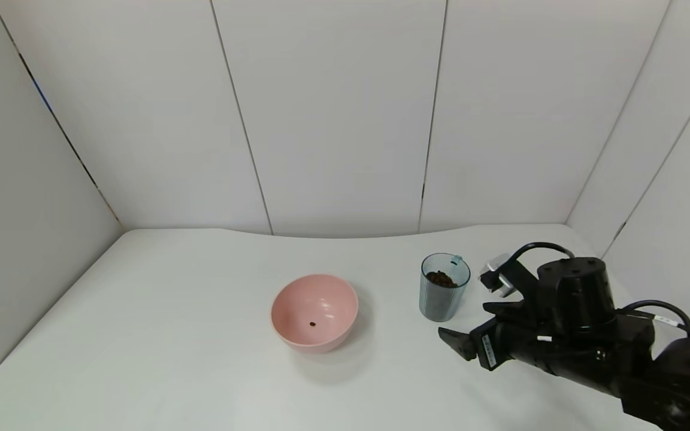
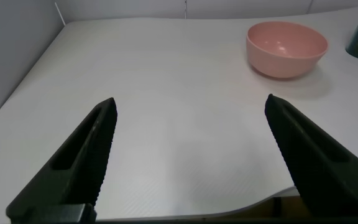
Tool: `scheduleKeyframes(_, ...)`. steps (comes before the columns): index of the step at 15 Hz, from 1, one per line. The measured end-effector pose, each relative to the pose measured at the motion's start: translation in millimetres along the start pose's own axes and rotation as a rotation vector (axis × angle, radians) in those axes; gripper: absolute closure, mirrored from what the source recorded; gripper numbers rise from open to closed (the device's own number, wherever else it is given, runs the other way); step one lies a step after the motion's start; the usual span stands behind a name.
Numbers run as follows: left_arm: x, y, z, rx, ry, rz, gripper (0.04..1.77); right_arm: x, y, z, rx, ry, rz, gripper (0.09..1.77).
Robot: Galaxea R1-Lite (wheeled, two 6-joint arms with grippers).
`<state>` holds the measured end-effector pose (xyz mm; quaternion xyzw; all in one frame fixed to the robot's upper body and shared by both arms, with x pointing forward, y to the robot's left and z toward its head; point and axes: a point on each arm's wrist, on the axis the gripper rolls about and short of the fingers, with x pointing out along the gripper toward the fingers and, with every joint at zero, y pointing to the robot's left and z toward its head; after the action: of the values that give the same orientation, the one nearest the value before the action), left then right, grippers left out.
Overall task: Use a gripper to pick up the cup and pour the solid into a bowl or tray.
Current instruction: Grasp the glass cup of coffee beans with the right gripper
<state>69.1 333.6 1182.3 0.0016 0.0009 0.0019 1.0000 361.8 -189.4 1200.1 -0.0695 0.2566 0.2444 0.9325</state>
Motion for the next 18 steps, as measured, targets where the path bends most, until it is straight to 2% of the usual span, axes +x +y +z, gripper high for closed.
scheduleKeyframes(3, 0.0, 0.0, 0.0, 0.0, 0.0, 0.0, 0.09, 20.9, -0.8, -9.4, 0.006, -0.008, -0.036, 0.15)
scheduleKeyframes(9, 0.0, 0.0, 0.0, 0.0, 0.0, 0.0, 0.09, 43.9, -1.6, -20.6, 0.056, -0.092, -0.049, 0.15)
scheduleKeyframes(15, 0.0, 0.0, 0.0, 0.0, 0.0, 0.0, 0.09, 59.5, -2.8, -33.0, 0.066, -0.227, -0.067, 0.15)
scheduleKeyframes(18, 0.0, 0.0, 0.0, 0.0, 0.0, 0.0, 0.09, 65.9, -4.1, -40.7, 0.069, -0.247, -0.086, 0.15)
